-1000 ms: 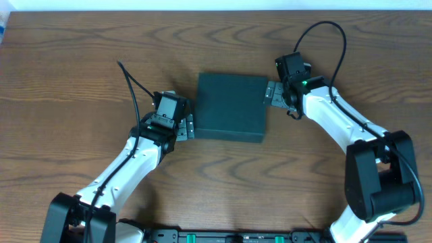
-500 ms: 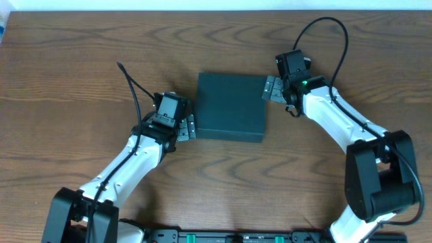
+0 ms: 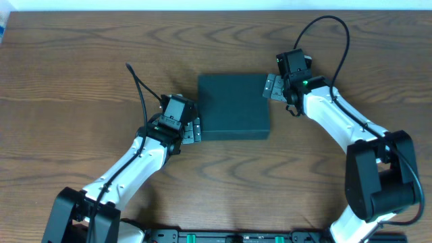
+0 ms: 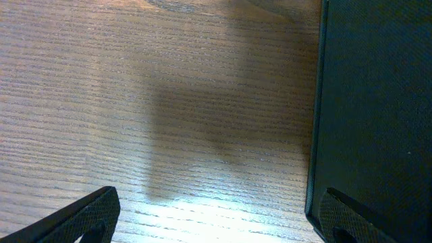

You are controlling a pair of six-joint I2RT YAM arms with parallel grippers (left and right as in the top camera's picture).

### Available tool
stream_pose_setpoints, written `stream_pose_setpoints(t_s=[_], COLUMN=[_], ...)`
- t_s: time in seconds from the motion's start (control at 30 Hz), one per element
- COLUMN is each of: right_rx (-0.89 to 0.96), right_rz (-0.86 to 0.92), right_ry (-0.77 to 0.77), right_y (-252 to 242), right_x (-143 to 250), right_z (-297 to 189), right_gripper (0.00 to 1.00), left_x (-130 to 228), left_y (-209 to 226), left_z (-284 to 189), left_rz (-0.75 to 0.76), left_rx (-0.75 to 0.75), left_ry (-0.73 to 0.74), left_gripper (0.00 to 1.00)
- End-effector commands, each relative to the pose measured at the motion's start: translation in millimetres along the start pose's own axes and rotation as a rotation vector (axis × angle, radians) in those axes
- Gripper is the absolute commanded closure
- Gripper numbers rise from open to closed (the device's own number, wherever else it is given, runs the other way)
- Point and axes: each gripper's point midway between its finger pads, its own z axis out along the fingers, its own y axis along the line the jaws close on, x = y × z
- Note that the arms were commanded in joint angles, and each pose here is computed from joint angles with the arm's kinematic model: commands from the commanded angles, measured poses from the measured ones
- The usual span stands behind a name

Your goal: Pack container

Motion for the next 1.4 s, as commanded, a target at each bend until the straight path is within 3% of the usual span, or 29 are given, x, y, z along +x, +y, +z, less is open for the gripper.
stream_pose_setpoints(t_s=[0.0,0.5,0.87,1.1,1.37], right_rx=[-0.009,-0.033,0.032,0.025,0.023], right_rz=[-0.01,-0.002,-0.019,-0.027,-0.075], right_ry=[0.024,-0.008,0.127,0.206,0.281], right_y=[1,0,-18,-22,-16], right_x=[6,-4,29,47,71], right_z=[3,-29,-45,-59,-66], right_gripper=[0.01,0.01,0.01,0.01,0.01], left_x=[-3,-18,-63,-79,-85], left_y=[-7,10,21,35,23], left_z=[0,-7,-9,-2,18], left_rz=[-0.012,-0.004,-0.038,-0.096,-0.071], left_rx=[0.014,-0.078,-0.071,-0.043,-0.009], left_ry=[-0.004,-0.083,-0.236,-0.256,-0.224], left_gripper=[0.04,0.04,0.04,0.04,0.04])
